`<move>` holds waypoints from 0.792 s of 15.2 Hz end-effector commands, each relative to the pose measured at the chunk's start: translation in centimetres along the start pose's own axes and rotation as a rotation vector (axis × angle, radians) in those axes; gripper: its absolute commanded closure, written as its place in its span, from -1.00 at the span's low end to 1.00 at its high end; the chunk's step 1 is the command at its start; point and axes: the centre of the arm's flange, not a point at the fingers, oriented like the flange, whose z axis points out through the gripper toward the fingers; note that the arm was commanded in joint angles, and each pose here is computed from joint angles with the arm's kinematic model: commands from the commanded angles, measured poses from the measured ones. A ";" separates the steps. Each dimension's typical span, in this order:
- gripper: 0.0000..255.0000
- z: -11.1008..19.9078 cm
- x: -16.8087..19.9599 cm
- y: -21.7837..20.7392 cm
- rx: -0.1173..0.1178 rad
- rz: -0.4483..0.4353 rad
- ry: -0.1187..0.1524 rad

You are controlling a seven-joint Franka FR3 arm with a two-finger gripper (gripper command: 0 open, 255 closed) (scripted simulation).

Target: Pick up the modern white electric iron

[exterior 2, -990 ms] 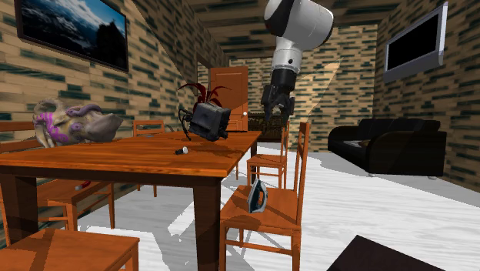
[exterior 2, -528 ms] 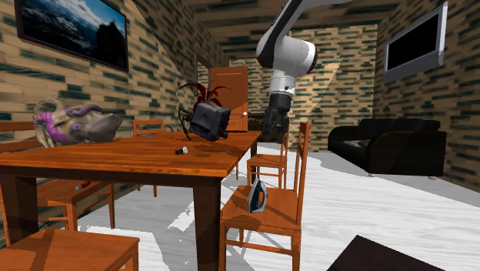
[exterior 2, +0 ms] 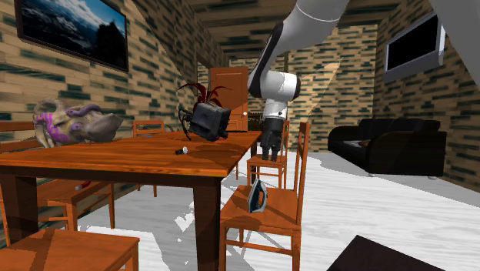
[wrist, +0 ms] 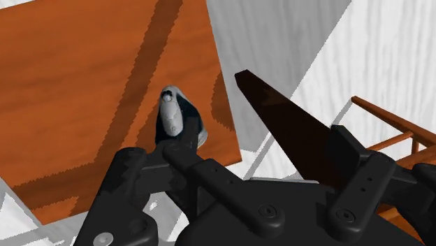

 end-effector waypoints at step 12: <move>-1.00 9.4 5.2 8.7 0.030 -0.118 -0.054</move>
